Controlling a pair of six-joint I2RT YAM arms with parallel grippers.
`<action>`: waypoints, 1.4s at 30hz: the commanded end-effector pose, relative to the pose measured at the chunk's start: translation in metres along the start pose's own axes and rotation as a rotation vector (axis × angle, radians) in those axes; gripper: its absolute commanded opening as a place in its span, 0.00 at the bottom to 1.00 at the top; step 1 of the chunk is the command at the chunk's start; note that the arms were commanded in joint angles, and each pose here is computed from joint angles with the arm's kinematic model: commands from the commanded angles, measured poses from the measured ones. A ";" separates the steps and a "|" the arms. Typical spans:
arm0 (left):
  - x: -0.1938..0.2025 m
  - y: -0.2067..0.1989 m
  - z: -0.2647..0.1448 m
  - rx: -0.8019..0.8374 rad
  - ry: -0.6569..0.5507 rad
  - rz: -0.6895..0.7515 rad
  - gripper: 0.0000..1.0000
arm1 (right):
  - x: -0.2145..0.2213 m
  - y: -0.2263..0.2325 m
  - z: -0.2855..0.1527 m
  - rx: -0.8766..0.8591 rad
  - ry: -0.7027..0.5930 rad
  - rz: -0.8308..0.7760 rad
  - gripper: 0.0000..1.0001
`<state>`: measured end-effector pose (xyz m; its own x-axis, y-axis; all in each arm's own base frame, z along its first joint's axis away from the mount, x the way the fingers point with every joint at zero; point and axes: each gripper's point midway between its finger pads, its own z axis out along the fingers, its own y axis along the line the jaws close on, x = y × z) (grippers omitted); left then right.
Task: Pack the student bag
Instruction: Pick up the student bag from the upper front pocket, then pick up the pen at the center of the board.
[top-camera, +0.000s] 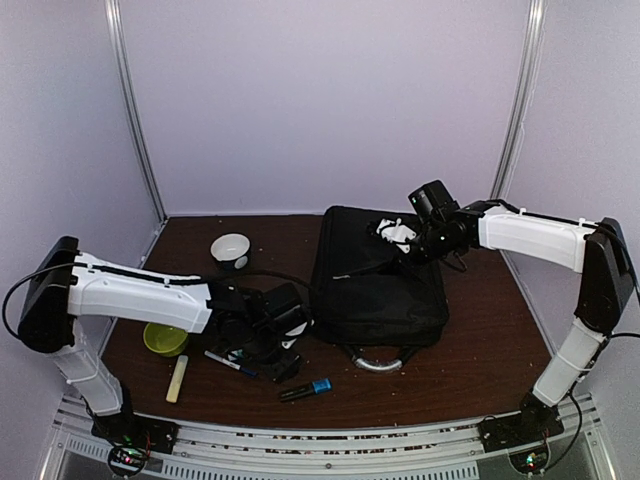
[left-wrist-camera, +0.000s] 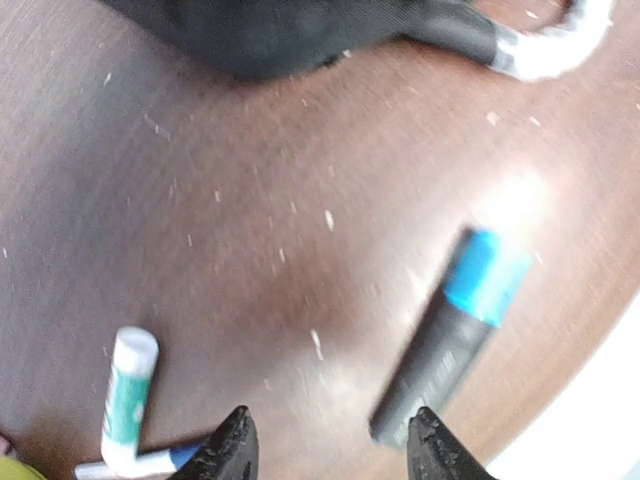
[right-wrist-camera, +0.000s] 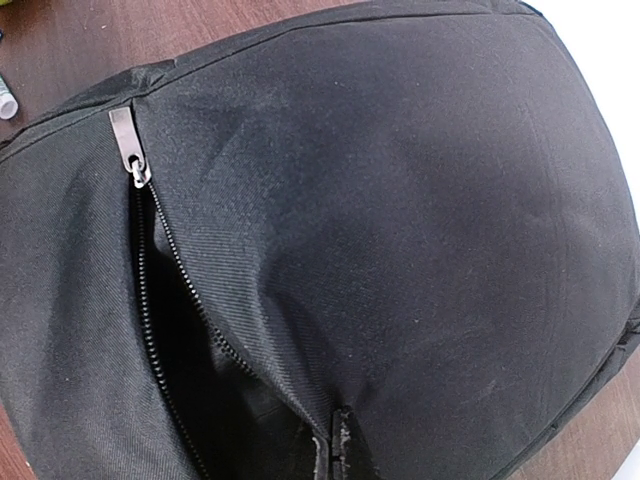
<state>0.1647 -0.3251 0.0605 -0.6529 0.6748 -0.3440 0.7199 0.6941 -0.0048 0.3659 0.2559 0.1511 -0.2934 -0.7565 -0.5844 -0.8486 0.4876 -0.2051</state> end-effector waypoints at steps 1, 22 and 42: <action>0.009 -0.018 -0.013 0.075 -0.017 -0.013 0.54 | -0.026 -0.004 -0.018 -0.007 -0.085 0.021 0.00; 0.026 -0.041 0.034 -0.035 0.227 0.259 0.44 | -0.029 0.000 -0.026 -0.019 -0.112 0.017 0.00; -0.042 -0.055 -0.062 0.028 0.012 0.331 0.16 | -0.033 0.006 -0.027 -0.062 -0.120 0.036 0.00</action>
<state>0.1275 -0.3609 0.0664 -0.4381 0.8810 -0.1785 0.8876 0.4554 0.0688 0.3599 0.2602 0.1517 -0.3123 -0.7363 -0.6003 -0.8599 0.4877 -0.1509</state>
